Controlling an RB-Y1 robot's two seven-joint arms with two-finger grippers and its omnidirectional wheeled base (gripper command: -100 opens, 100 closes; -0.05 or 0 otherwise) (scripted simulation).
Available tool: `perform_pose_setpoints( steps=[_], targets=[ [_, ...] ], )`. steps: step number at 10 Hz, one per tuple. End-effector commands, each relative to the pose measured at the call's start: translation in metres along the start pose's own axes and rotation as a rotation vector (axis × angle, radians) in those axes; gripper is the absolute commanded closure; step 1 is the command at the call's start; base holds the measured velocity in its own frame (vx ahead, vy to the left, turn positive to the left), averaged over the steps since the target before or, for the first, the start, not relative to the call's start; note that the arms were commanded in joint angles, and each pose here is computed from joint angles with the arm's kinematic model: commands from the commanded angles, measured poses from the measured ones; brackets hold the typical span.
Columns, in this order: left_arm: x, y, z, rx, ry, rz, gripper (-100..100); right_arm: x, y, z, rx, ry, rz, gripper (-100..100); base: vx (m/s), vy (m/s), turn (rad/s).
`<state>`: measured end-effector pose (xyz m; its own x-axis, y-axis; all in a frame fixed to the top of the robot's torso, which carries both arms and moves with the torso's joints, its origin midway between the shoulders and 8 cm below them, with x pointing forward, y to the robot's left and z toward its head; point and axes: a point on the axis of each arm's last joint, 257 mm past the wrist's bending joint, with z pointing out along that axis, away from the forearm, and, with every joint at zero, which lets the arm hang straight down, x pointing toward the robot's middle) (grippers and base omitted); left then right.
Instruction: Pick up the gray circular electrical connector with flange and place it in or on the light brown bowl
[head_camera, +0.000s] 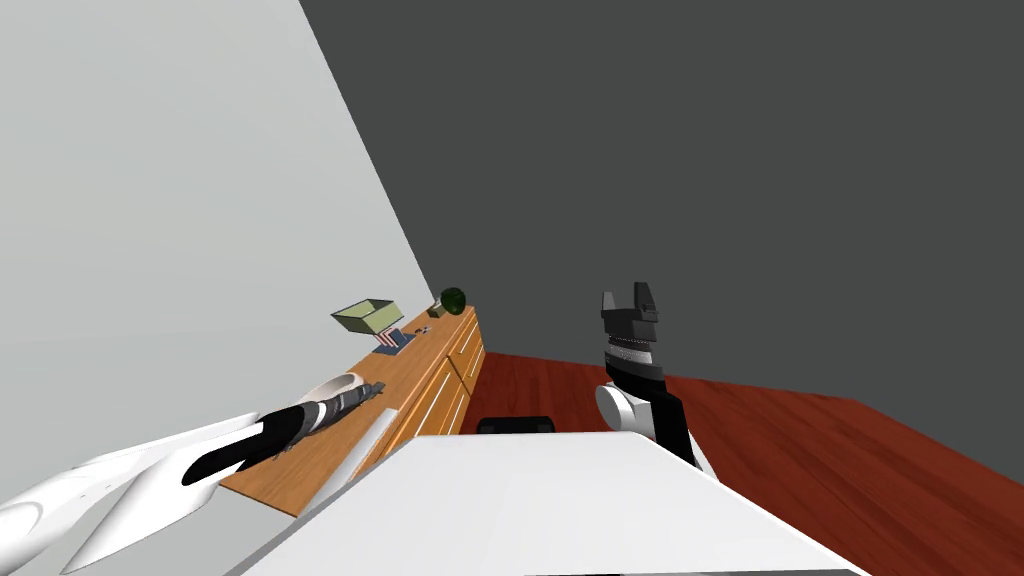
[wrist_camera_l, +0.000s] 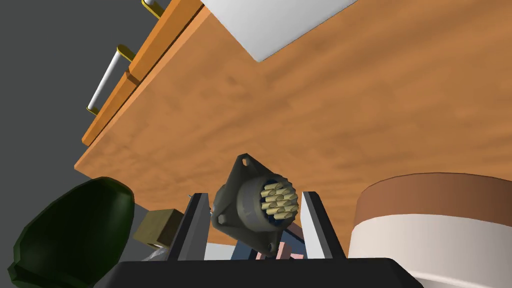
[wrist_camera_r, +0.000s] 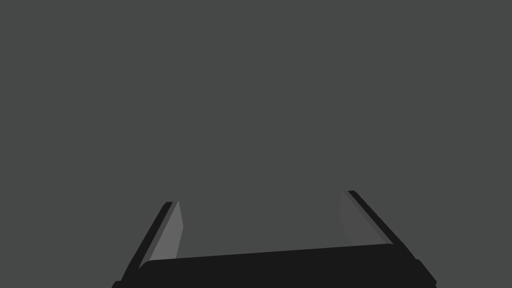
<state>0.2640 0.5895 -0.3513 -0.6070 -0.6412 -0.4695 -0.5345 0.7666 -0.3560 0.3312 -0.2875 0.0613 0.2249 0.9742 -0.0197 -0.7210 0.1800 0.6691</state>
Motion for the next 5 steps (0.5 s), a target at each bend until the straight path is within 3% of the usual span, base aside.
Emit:
perform_pose_setpoints(
  steps=[1, 3, 5],
  targets=[
    [-0.036, -0.009, -0.004, 0.014, -0.056, -0.005, 100, 0.000, 0.000, 0.000, 0.000, 0.000, 0.000, 0, -0.168, -0.082, 0.162],
    [-0.062, -0.016, -0.005, 0.025, -0.107, -0.022, 100, 0.000, 0.000, 0.000, 0.000, 0.000, 0.000, 0, -0.142, -0.033, 0.141],
    [-0.082, -0.021, -0.004, 0.032, -0.159, -0.053, 100, 0.000, 0.000, 0.000, 0.000, 0.000, 0.000, 0, -0.034, 0.074, 0.099]
  ],
)
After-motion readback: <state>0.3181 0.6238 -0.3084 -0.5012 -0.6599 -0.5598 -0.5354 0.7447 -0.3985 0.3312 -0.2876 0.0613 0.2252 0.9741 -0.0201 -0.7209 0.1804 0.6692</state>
